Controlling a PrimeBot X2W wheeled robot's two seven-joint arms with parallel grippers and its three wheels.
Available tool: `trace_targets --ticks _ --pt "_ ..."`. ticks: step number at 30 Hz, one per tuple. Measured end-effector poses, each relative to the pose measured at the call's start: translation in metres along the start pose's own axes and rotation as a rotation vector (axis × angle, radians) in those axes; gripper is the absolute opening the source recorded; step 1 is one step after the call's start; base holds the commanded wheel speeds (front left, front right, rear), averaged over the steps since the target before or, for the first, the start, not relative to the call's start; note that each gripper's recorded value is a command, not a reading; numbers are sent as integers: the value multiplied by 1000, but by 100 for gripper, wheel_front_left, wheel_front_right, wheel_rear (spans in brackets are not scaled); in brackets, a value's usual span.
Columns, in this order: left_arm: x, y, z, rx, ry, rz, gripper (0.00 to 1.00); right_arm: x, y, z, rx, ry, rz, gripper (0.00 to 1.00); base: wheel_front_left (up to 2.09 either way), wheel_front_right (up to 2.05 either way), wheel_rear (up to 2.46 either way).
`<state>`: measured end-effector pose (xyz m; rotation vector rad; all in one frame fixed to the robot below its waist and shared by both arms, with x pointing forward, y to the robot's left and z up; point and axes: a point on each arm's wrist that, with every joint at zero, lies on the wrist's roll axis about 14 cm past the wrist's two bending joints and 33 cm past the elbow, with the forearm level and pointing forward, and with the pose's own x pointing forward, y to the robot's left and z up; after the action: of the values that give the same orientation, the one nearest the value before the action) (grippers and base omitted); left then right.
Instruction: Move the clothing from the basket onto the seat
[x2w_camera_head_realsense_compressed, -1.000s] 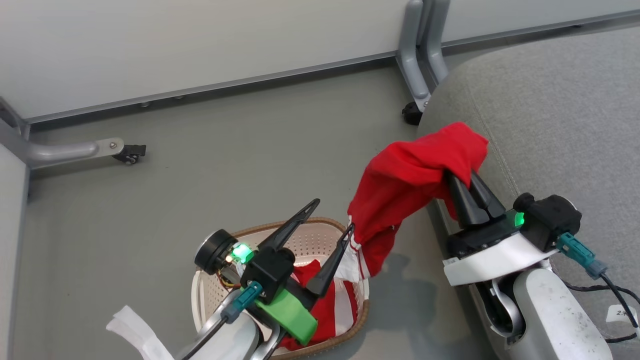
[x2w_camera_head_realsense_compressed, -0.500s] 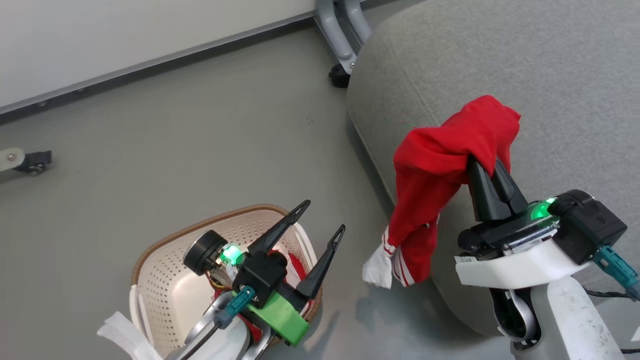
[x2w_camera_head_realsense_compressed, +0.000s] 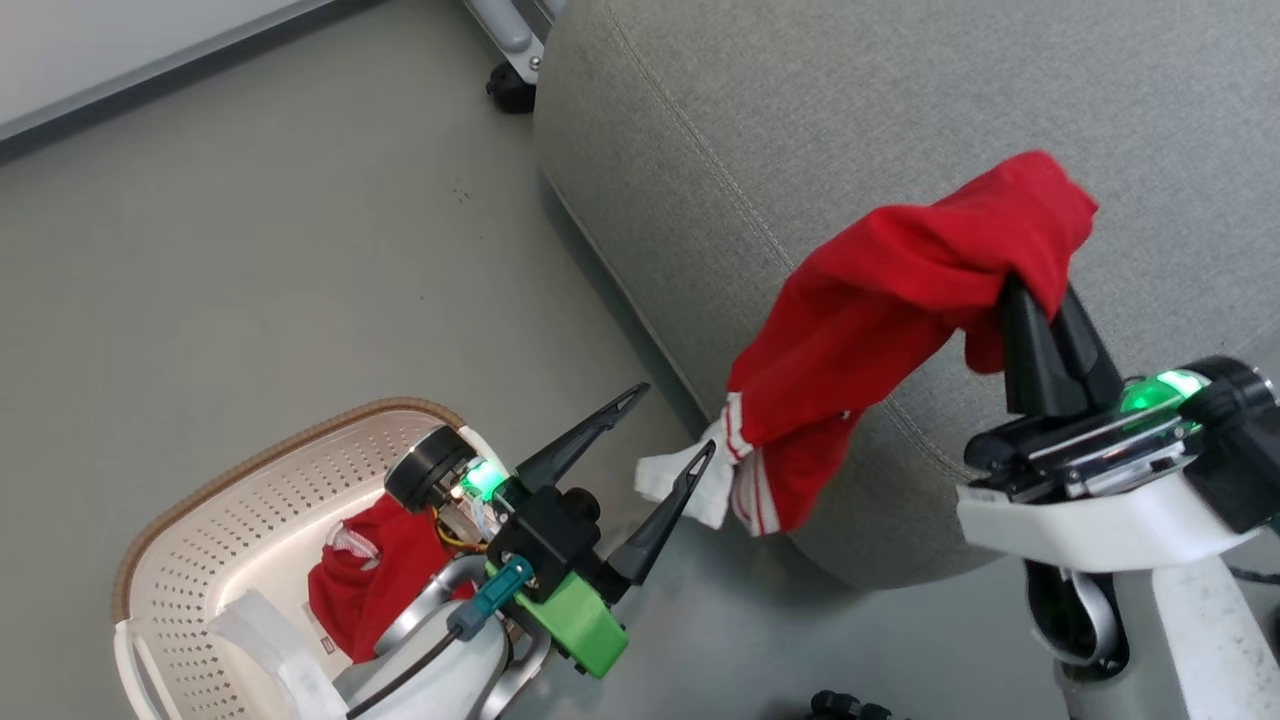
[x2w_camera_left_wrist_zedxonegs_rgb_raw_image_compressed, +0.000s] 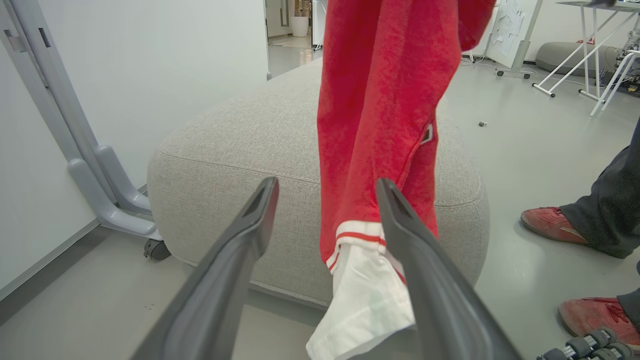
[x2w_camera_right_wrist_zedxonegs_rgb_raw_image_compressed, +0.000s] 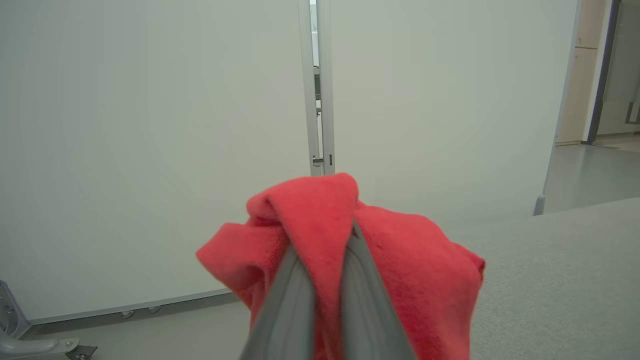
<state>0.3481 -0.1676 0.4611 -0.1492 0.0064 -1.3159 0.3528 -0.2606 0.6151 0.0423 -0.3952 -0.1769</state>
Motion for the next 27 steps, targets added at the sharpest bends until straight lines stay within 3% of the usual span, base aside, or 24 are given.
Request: trace_targets --ticks 4,11,17,23,27 --pt "6 -1 -6 -9 -3 -41 100 31 -4 25 -78 -103 19 0 0 0 0" --pt "8 11 -6 -24 -29 -70 100 96 -43 68 -187 -284 -9 0 0 0 0" --pt "-1 36 -12 -55 -54 -7 100 145 -79 72 -234 -335 -62 0 0 0 0" --pt "-14 61 -29 -76 -37 71 100 153 -118 3 -255 -167 -161 0 0 0 0" --pt "-21 81 -43 -82 -17 130 100 124 -147 -76 -275 66 -248 0 0 0 0"
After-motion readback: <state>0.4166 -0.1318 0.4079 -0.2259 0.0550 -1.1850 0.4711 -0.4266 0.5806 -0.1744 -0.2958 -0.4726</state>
